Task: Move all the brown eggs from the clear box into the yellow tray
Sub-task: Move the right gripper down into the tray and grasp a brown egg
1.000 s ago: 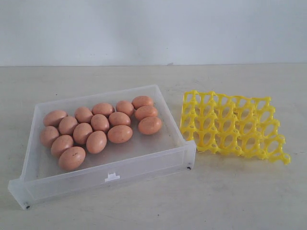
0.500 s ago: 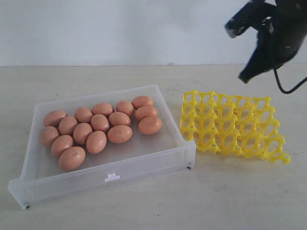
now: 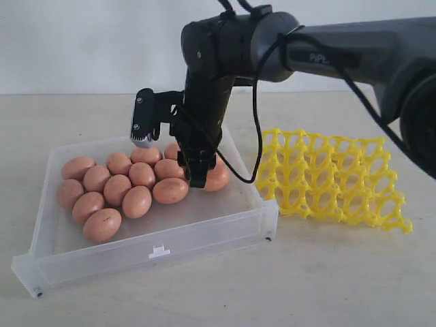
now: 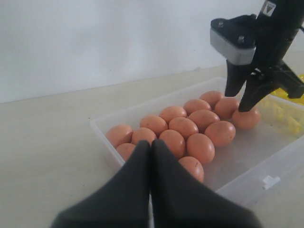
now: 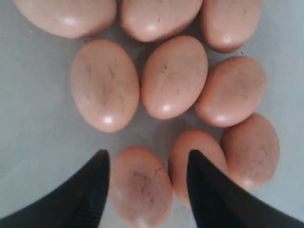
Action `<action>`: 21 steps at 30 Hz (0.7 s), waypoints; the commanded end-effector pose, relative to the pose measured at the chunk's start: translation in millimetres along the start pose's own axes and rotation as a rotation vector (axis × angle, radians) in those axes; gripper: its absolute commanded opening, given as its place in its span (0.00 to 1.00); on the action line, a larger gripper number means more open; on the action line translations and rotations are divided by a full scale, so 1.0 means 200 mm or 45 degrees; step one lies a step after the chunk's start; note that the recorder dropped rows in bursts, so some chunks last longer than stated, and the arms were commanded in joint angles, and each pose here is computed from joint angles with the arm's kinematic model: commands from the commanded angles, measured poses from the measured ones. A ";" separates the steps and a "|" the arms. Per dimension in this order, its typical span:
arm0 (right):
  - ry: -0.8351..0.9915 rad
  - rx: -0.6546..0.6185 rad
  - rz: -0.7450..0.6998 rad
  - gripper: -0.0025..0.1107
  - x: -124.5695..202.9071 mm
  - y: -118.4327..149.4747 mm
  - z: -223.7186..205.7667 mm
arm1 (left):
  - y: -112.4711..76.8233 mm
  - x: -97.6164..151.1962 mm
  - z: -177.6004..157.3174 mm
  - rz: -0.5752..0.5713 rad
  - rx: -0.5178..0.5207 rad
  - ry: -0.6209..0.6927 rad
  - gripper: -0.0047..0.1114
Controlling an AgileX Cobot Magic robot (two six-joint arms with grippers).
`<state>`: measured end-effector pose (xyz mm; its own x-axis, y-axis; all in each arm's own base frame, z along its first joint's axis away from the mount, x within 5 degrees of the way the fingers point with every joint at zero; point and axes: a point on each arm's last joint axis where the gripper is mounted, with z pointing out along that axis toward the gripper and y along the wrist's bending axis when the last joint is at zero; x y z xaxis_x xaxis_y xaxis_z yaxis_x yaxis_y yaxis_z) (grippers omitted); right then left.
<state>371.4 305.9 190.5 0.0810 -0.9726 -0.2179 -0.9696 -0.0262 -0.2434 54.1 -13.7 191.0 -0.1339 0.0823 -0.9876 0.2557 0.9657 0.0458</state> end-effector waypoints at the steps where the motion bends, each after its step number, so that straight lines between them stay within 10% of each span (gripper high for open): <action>1: -0.066 0.052 -0.049 0.56 -0.09 0.03 0.09 | 0.00 -0.01 0.00 0.001 0.000 -0.013 0.00; 21: -0.045 -0.025 0.077 0.54 -0.18 0.14 0.22 | 0.00 -0.01 0.00 0.001 0.000 -0.013 0.00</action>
<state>348.8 348.8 154.8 0.0548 -0.9636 -0.2616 -0.9771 0.0022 -0.2126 54.1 -13.7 191.0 -0.1339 0.0823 -0.9876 0.2557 0.9657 0.0458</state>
